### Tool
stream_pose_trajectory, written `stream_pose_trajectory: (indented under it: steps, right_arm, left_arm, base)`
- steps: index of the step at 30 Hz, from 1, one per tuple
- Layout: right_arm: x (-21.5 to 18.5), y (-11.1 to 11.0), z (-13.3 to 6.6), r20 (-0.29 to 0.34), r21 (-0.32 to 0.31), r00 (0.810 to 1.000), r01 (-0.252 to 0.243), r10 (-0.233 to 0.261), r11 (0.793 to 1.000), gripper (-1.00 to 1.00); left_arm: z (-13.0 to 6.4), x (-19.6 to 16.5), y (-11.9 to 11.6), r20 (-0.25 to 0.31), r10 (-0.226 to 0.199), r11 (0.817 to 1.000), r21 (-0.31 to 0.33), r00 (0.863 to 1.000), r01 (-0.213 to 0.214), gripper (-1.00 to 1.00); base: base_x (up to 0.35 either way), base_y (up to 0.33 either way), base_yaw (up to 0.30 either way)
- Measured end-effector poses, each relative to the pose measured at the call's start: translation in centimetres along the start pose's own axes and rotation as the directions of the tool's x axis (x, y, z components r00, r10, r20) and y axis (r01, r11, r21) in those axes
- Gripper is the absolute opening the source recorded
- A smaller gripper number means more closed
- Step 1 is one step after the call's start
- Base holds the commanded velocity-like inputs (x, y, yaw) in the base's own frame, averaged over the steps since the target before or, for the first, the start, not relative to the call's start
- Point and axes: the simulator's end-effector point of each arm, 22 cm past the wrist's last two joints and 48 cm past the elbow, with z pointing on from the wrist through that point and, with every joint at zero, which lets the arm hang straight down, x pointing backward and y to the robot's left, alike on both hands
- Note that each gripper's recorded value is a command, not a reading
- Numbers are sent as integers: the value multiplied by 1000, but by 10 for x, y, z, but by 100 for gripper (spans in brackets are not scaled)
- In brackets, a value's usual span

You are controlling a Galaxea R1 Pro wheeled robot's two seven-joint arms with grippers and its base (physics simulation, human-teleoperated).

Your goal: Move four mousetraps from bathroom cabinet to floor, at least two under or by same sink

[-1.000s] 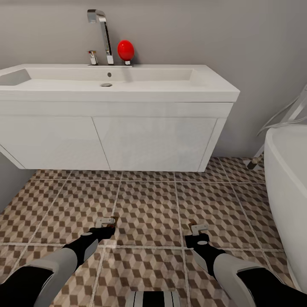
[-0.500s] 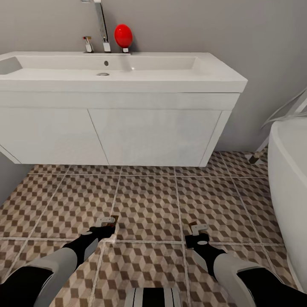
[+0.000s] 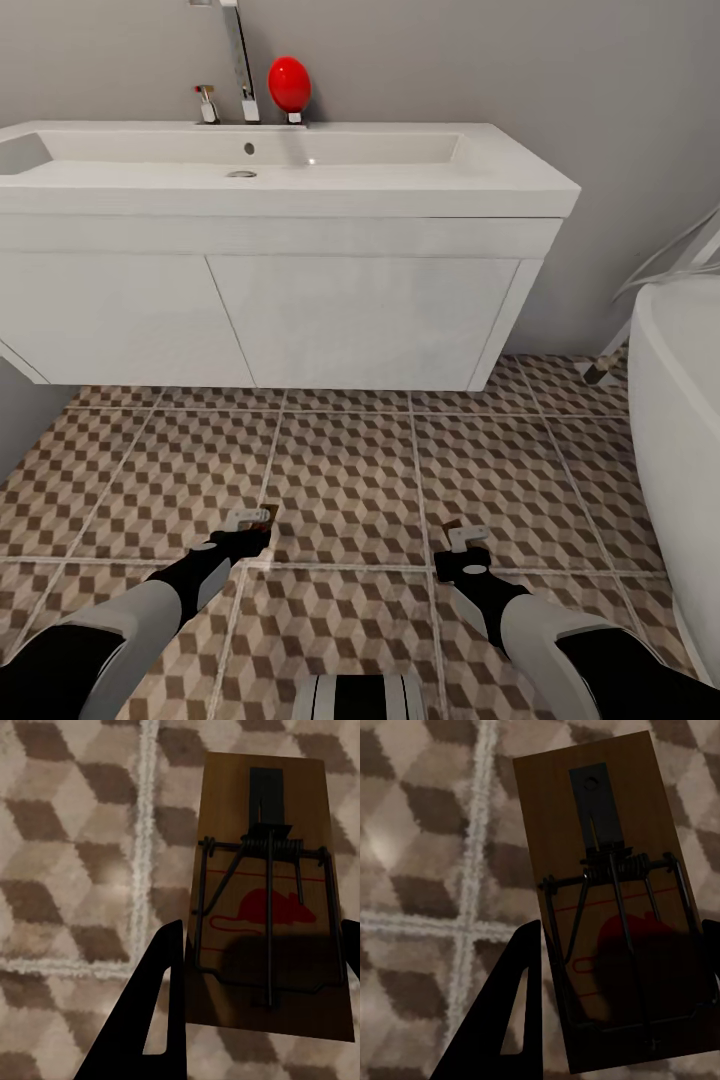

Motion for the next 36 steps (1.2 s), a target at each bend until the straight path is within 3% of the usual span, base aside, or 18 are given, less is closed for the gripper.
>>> stream_pose_trajectory:
  steps: [36]
  right_arm:
    - [0,0,0,1,0,1000,4,-4,1000,-100]
  left_arm:
    - [0,0,1,0,-4,1000,-2,1000,4,-100]
  base:
    - [0,0,0]
